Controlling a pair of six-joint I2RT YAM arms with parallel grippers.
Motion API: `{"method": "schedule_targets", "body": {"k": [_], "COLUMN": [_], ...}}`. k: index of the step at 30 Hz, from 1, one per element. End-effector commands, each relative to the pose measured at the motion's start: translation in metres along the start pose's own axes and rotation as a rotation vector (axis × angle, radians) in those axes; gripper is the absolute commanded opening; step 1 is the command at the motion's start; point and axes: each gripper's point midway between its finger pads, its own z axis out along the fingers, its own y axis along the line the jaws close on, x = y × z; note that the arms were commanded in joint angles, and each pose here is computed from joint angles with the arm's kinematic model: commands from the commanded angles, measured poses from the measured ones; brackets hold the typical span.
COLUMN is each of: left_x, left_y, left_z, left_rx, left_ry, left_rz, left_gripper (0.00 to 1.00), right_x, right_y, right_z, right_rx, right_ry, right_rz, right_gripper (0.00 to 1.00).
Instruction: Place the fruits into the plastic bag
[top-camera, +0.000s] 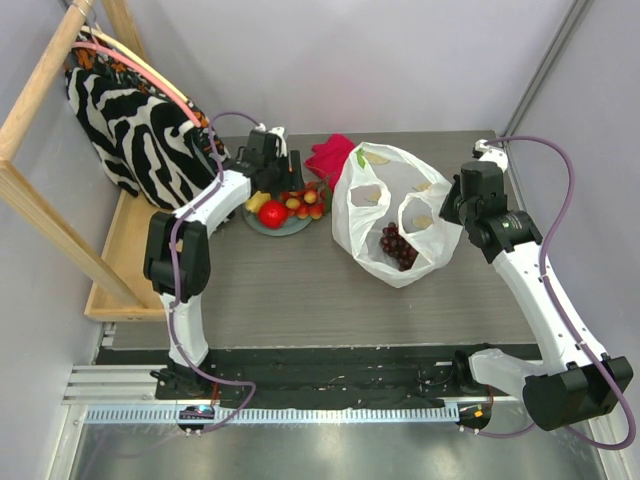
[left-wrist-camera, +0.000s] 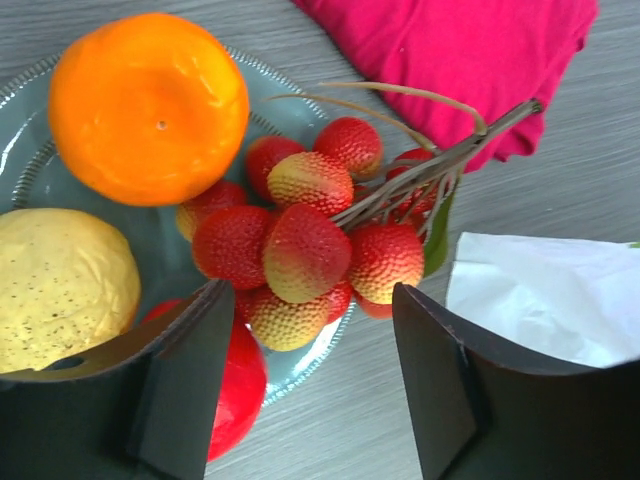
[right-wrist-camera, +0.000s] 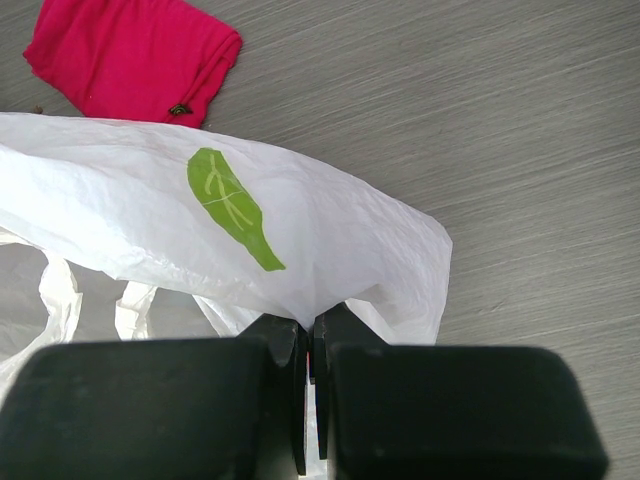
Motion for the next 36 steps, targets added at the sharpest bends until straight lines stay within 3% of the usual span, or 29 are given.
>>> {"method": "schedule_targets", "body": {"k": [1, 21, 35, 36], "left_x": [-0.02, -0.009, -0.01, -0.011], "left_y": [0.004, 0.004, -0.003, -0.004], "left_z": [-0.002, 0.031, 0.024, 0.023], "left_rx": [-0.03, -0.006, 0.015, 0.018], "left_ry": [-0.047, 0.021, 0.023, 0.02], "left_rz": [0.049, 0.018, -0.013, -0.023], "left_gripper": [0.7, 0.66, 0.32, 0.25], "right_x": [-0.019, -0.019, -0.014, -0.014], "right_y": [0.008, 0.014, 0.015, 0.014], "right_z": [-0.004, 0.007, 0.011, 0.011], "right_rx": [-0.03, -0.031, -0.036, -0.034], "right_ry": [-0.06, -0.036, -0.028, -0.027], "right_rz": [0.035, 0.029, 0.038, 0.038], "right_gripper": [0.01, 0.01, 0.01, 0.01]}}
